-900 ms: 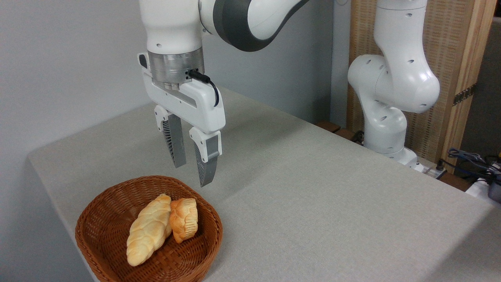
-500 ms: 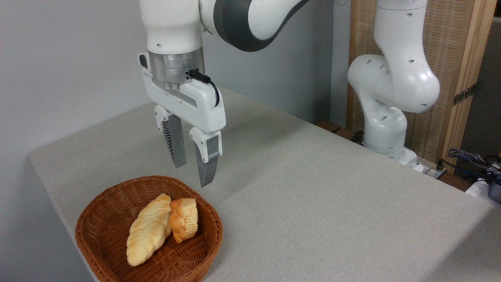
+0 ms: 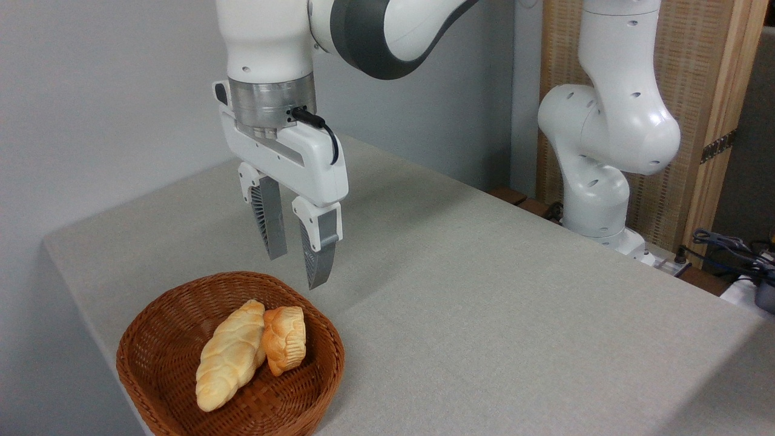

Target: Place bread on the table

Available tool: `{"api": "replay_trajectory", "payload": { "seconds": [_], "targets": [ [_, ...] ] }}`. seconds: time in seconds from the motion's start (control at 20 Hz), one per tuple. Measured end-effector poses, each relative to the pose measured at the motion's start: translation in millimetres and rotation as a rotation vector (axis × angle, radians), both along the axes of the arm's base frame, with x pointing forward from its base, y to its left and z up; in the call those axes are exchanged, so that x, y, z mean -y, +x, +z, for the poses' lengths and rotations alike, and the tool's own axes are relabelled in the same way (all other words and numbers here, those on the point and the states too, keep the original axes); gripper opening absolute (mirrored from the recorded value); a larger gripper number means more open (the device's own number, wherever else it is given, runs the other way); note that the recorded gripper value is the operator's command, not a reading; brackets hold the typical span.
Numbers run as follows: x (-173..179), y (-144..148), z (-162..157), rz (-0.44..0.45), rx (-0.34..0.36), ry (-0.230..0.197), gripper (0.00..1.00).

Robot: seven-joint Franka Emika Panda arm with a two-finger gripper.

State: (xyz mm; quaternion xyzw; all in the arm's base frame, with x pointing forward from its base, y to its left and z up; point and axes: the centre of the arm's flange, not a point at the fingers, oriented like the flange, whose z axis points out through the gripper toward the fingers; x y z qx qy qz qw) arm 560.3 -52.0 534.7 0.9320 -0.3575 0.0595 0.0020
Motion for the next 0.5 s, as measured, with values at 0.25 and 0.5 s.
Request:
{"api": "replay_trajectory", "payload": {
  "seconds": [0.25, 0.5],
  "targets": [
    [-0.2, 2.3, 1.3, -0.008, 0.021, 0.0, 1.0],
    [-0.6, 10.1, -5.2, -0.08, 0.049, 0.009, 1.0]
  ]
}}
